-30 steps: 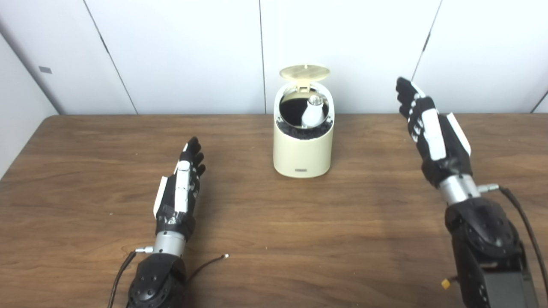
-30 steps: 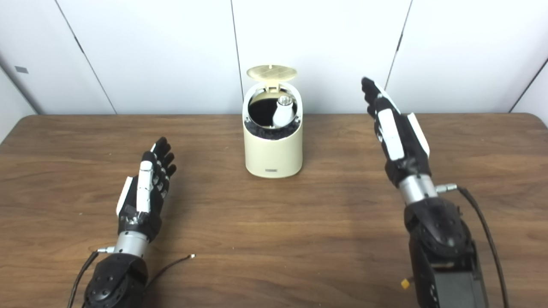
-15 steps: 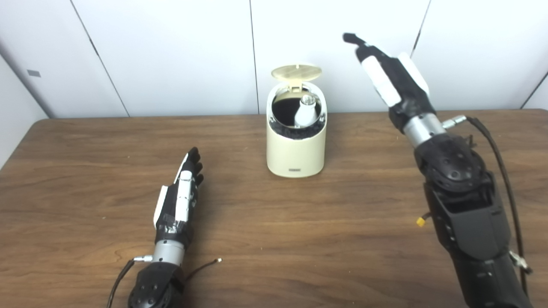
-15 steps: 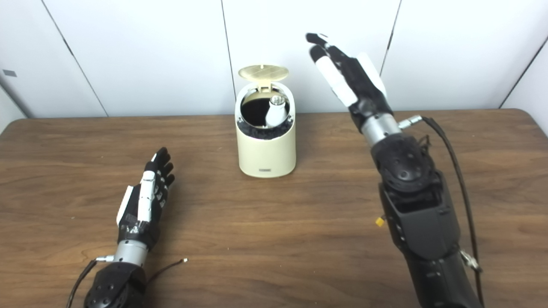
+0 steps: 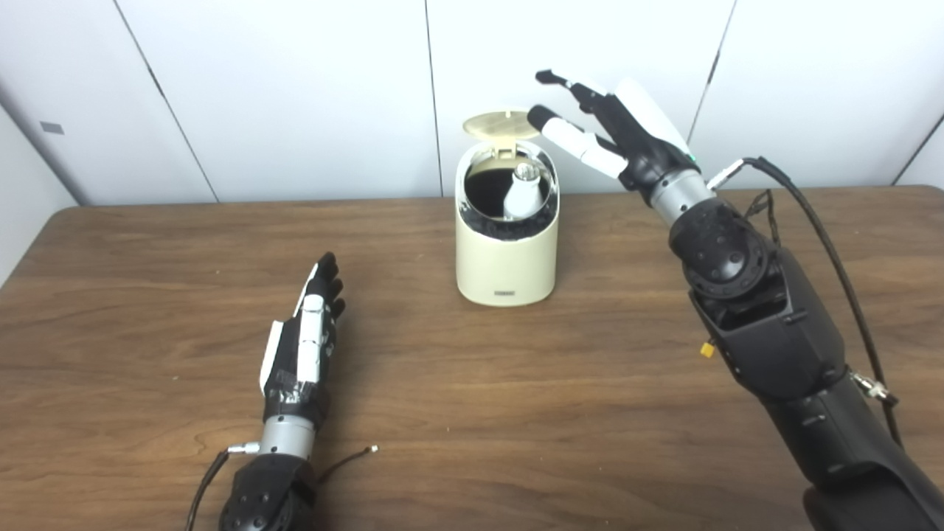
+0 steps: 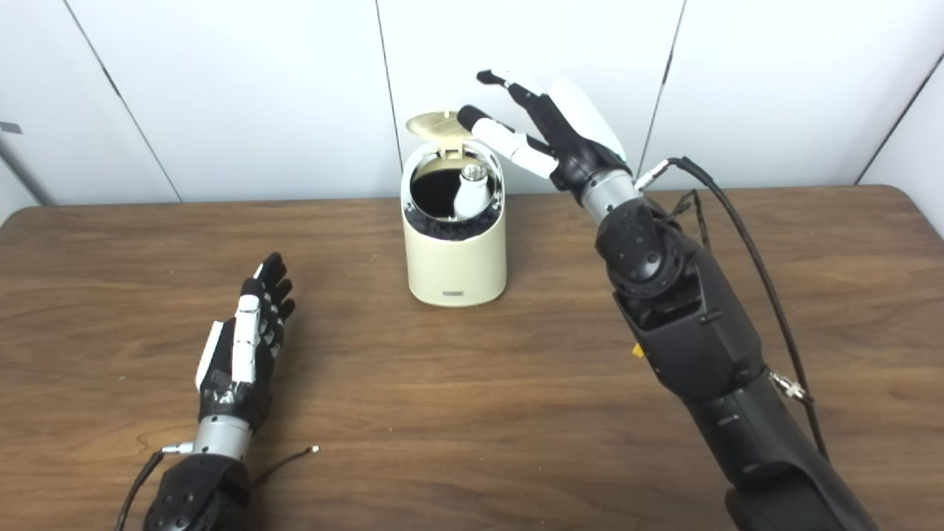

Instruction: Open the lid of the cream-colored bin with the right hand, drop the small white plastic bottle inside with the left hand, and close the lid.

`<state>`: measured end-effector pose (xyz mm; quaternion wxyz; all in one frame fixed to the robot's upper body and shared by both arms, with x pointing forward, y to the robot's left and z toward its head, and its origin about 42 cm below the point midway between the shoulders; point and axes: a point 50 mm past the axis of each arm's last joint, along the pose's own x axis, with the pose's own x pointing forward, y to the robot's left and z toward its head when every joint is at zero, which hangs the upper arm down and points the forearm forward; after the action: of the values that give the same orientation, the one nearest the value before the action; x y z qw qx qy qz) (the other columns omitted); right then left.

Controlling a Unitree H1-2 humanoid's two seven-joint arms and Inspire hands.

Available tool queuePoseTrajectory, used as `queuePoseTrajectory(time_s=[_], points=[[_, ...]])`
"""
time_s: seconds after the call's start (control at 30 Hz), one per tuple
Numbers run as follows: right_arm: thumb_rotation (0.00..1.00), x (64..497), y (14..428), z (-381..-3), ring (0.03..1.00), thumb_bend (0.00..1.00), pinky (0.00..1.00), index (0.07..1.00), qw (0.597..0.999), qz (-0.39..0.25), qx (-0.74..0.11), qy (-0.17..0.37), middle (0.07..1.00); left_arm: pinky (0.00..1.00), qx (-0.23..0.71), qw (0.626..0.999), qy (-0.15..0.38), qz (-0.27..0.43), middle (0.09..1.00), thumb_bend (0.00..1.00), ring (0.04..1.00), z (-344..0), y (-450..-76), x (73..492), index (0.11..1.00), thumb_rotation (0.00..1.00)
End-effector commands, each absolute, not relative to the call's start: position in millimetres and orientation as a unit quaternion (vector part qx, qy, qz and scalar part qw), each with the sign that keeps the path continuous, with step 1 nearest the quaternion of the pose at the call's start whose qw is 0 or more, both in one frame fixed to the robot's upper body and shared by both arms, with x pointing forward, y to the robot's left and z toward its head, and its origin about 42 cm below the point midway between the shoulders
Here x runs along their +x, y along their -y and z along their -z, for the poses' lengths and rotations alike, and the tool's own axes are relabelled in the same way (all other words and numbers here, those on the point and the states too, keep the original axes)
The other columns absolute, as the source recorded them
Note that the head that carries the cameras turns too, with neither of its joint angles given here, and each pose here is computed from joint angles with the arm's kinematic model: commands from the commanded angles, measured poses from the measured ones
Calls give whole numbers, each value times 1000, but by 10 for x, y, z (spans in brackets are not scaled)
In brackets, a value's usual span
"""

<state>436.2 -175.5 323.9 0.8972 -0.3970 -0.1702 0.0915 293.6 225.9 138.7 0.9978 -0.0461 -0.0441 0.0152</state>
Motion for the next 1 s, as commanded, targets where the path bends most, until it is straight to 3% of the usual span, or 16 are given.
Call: queuePoseTrajectory(time_s=[0.0, 0.47, 0.97], points=[[1000, 4395, 1696, -3548, 973, 563, 921, 843, 883, -84, -401, 228, 976, 1000, -51, 995, 81, -4, 1000, 561, 1000, -1517, -2214, 2996, 992, 1000], [1000, 4292, 1629, -3585, 981, 546, 862, 820, 870, -105, -425, 227, 981, 1000, -38, 996, 77, -13, 987, 542, 986, -1563, -2152, 3017, 989, 1000], [1000, 4153, 1711, -3516, 1000, 588, 933, 747, 847, -119, -465, 229, 1000, 989, -22, 997, 68, -20, 989, 523, 979, -1562, -2120, 3046, 996, 1000]])
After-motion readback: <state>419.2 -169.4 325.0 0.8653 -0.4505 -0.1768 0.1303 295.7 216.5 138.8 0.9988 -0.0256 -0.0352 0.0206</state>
